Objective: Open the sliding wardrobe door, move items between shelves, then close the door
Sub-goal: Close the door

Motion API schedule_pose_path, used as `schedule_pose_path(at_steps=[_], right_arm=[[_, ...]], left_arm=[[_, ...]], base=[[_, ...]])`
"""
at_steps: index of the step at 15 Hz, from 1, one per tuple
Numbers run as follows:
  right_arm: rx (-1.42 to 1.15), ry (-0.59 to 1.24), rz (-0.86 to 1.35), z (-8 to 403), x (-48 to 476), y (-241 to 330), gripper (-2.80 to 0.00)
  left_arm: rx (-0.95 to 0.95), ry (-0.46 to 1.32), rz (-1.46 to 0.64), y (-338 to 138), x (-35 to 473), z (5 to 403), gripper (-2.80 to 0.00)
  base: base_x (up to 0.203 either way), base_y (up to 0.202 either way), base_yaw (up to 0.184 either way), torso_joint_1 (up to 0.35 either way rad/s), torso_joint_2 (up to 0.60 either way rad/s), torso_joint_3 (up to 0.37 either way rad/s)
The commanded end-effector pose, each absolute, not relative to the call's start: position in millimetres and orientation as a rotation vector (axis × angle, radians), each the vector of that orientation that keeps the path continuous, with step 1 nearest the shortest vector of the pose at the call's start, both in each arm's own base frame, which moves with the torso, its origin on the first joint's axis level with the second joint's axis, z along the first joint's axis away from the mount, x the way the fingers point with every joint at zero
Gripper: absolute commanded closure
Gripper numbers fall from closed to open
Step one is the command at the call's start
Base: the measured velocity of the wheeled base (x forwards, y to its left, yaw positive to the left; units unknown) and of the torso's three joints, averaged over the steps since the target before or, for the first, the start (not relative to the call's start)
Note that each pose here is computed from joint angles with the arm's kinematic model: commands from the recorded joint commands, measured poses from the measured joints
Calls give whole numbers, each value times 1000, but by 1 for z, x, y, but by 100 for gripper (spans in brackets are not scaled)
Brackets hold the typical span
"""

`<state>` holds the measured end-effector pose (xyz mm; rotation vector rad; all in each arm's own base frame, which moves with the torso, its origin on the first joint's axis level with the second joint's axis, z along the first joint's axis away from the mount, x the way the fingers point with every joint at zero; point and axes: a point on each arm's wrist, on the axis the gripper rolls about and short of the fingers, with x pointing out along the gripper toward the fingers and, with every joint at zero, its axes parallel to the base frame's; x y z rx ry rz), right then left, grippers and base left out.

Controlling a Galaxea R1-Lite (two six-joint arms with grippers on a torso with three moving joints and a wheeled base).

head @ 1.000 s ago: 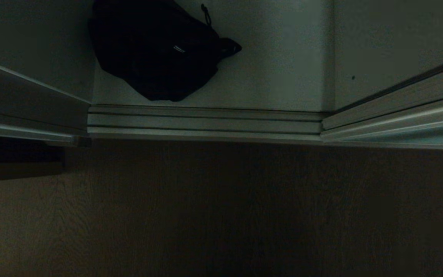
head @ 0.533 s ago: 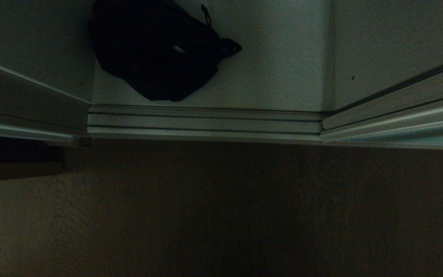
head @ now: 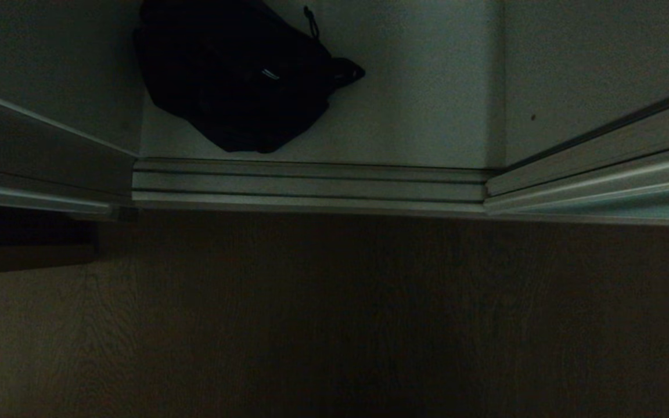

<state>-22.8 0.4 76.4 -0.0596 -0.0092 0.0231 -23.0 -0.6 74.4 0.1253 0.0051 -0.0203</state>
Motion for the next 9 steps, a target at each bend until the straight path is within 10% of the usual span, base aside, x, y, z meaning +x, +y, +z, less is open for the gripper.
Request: schedule_pose_path(at_steps=[1, 9], right_arm=[[-60, -13, 24, 76, -23, 0, 0], [-25, -8, 21, 76, -23, 0, 0]], left_arm=[[127, 13, -21, -1, -23, 74, 0], [126, 13, -21, -1, -23, 74, 0]], base=[[0, 0, 0, 0, 0, 0], [0, 0, 0, 0, 0, 0]])
